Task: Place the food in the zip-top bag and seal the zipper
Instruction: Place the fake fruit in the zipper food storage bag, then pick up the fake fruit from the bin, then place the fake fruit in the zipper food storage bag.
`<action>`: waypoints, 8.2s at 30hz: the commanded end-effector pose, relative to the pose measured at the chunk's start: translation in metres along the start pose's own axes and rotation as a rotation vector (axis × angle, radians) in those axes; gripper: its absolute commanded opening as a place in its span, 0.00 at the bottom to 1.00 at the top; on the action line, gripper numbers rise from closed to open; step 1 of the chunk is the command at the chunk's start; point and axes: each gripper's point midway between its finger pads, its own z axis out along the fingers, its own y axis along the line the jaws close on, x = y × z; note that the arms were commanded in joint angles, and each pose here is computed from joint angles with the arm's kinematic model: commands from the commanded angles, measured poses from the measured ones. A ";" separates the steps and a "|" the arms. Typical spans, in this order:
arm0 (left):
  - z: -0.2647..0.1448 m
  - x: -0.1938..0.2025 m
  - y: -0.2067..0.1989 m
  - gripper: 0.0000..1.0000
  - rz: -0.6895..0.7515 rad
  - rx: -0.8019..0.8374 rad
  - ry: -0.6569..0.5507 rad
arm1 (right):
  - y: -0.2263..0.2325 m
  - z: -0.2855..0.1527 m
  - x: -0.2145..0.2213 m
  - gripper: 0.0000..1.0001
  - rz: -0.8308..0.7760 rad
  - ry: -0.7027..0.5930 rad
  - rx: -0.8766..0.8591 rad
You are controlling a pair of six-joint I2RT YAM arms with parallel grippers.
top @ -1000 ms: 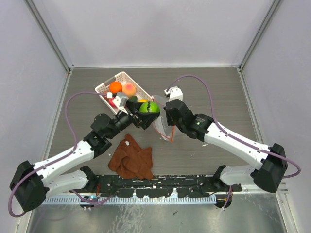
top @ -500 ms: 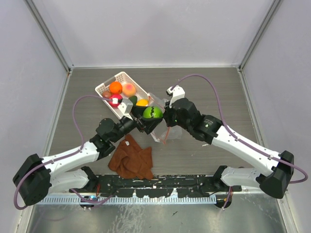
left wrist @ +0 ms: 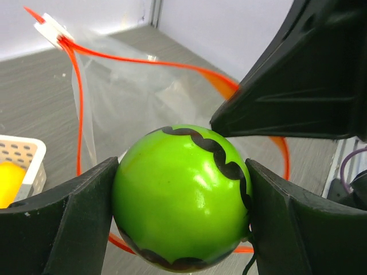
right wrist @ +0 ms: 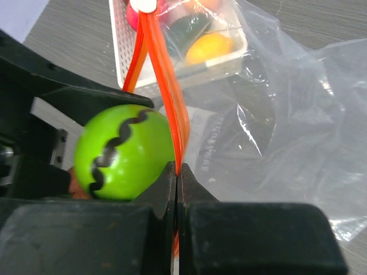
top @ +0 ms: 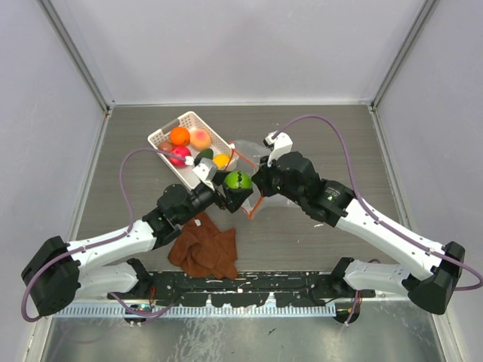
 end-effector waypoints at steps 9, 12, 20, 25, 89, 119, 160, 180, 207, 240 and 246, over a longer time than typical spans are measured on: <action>0.011 -0.011 -0.010 0.72 0.031 -0.017 0.073 | 0.019 -0.006 -0.024 0.00 0.041 -0.089 -0.088; 0.010 -0.015 -0.011 0.81 0.020 -0.022 0.080 | 0.017 -0.005 -0.022 0.00 0.044 -0.086 -0.078; 0.006 -0.026 -0.010 0.99 0.001 -0.059 0.096 | 0.012 0.000 -0.019 0.00 0.049 -0.082 -0.048; 0.002 -0.038 -0.009 0.98 -0.023 -0.086 0.090 | 0.004 0.001 -0.018 0.00 0.052 -0.092 -0.006; -0.039 0.033 0.327 0.98 -0.106 -1.192 0.732 | -0.087 0.011 -0.016 0.00 -0.126 -0.098 0.525; -0.039 0.074 0.330 0.76 -0.193 -1.151 0.806 | -0.079 0.024 -0.010 0.00 -0.122 -0.076 0.483; -0.001 -0.045 0.136 0.19 -0.498 -0.506 0.264 | -0.055 0.029 -0.017 0.00 -0.032 -0.082 0.371; -0.011 -0.059 0.081 0.15 -0.614 -0.329 0.034 | -0.017 0.084 0.003 0.00 -0.054 0.063 0.233; 0.009 -0.007 0.072 0.14 -0.645 -0.371 -0.050 | -0.001 0.064 -0.025 0.00 0.038 -0.026 0.153; 0.013 -0.017 0.046 0.97 -0.449 -0.393 0.026 | 0.001 0.057 -0.013 0.00 0.067 -0.038 0.105; -0.009 -0.027 0.043 0.97 -0.422 -0.435 0.104 | -0.007 0.052 -0.011 0.00 0.064 -0.044 0.139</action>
